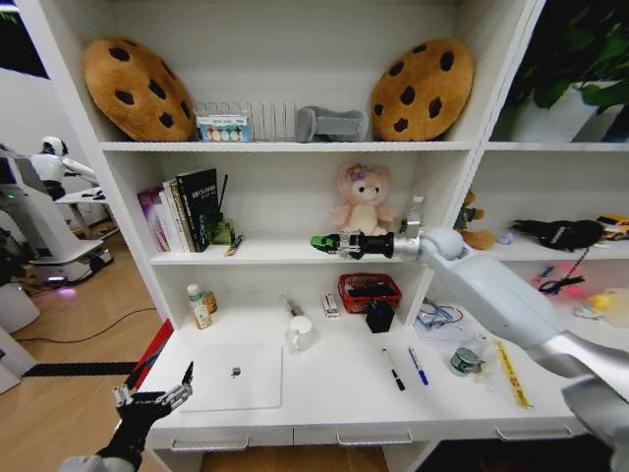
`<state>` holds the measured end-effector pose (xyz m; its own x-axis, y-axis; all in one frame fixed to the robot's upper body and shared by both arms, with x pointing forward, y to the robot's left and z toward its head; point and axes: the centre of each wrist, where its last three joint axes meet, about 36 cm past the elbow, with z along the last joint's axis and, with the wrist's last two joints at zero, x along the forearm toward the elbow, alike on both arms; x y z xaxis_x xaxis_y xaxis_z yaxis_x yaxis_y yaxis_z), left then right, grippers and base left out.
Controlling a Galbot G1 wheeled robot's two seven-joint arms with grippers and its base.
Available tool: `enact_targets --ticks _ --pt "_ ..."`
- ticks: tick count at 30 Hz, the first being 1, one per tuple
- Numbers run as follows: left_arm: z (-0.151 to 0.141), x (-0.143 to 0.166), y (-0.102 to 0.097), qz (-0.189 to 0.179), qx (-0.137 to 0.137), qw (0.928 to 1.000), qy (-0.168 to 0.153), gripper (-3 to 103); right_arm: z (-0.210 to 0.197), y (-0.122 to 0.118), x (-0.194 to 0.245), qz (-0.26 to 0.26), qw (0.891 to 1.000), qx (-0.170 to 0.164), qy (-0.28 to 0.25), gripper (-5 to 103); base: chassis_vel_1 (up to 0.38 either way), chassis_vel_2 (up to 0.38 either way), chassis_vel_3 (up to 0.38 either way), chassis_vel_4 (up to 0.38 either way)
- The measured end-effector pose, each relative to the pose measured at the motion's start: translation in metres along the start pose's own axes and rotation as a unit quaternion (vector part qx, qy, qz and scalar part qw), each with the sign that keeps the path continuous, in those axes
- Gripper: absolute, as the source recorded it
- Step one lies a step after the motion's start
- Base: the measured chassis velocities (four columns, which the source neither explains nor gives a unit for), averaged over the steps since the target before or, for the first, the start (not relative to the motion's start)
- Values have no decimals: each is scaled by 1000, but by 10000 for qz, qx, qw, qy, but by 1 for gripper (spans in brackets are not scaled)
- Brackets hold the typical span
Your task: Organize the objects on the table.
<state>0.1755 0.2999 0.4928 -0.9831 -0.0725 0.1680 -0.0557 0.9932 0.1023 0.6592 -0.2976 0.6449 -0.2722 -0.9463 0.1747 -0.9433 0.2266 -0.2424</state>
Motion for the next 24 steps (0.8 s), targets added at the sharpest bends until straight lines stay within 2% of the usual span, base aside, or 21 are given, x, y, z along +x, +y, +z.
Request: enact_targets --ticks 2,5,6,9,16,24 --pt "0 0 0 0 0 10000 0 100 1 -4 -6 54 10000 -15 50 36 0 0 0 0" --pt "0 0 0 0 0 10000 0 100 -4 -13 -19 482 9980 -73 395 36 0 0 0 0" --pt "0 0 0 0 0 10000 0 100 -12 -16 -24 756 9950 -179 620 36 0 0 0 0" --pt "0 0 0 0 0 10000 0 100 -21 -19 -31 909 9927 -370 707 36 0 0 0 0" --pt "0 0 0 0 0 10000 0 100 -31 -24 -44 877 9916 -511 798 36 0 0 0 0" --pt "0 0 0 0 0 10000 0 100 -17 -26 -66 823 9894 -743 942 36 0 0 0 0"
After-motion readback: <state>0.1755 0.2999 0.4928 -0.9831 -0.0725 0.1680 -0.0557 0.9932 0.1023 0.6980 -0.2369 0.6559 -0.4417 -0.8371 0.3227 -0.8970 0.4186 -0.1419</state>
